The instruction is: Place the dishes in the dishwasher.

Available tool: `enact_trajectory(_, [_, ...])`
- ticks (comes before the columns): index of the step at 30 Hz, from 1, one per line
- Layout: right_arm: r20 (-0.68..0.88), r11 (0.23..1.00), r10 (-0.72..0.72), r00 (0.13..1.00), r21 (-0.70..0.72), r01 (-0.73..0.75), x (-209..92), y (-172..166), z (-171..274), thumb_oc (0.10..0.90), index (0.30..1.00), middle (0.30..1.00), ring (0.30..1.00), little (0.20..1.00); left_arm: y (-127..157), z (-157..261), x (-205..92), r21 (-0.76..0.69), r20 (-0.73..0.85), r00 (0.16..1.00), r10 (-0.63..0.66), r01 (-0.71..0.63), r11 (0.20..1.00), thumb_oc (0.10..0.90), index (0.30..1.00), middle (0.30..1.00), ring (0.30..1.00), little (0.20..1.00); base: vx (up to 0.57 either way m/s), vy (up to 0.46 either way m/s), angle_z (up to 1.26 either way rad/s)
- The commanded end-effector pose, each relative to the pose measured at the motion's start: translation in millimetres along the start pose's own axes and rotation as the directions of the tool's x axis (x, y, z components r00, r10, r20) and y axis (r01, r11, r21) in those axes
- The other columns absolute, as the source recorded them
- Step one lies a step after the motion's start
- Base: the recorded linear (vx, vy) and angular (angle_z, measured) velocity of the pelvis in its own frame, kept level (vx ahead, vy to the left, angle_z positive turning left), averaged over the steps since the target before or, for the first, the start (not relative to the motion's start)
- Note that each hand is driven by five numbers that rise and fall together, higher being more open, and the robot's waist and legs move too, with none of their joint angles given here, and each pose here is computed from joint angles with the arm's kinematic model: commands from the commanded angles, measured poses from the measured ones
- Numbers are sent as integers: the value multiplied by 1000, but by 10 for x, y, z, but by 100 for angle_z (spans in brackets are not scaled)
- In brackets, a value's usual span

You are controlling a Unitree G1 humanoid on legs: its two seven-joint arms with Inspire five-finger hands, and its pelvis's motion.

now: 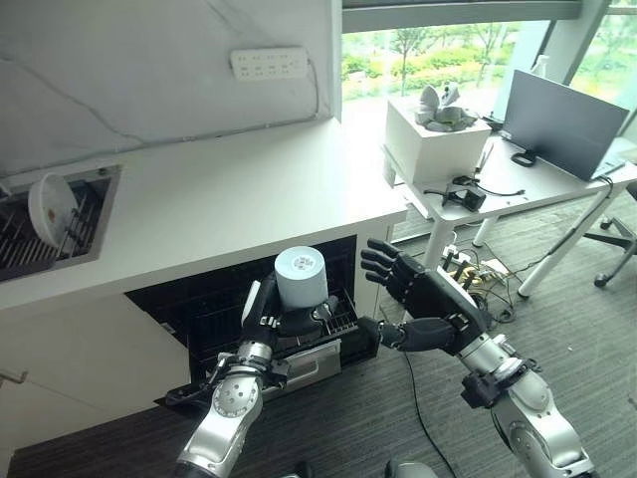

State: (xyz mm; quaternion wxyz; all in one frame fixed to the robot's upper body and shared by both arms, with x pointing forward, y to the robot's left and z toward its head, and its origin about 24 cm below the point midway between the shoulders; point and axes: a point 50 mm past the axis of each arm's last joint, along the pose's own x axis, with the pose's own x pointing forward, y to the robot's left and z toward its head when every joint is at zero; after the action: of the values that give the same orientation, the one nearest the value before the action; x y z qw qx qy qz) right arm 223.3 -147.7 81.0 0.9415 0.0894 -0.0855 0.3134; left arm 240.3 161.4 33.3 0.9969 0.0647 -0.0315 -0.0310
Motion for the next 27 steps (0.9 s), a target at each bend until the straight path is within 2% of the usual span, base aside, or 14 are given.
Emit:
enact_trajectory(1, [270,999,38,962,-9,-36,257,13,466,800,900,900,900,900,-25,653,216,32,366,931,-2,-11,999,400,300,300,300,300,2,-14,14])
enact_trajectory(16, [218,998,-9,976,-56,22,469,76,439,800,900,900,900,900,-117,778,169,96,471,880,-59,15,995,400,300,300,300,300,-17,-13,15])
enact_trajectory(27, [158,998,15,987,-59,-6,587,100,385,800,900,900,900,900,-195,799,191,118,494,865,-85,30,993,400,300,300,300,300,-4,3,3])
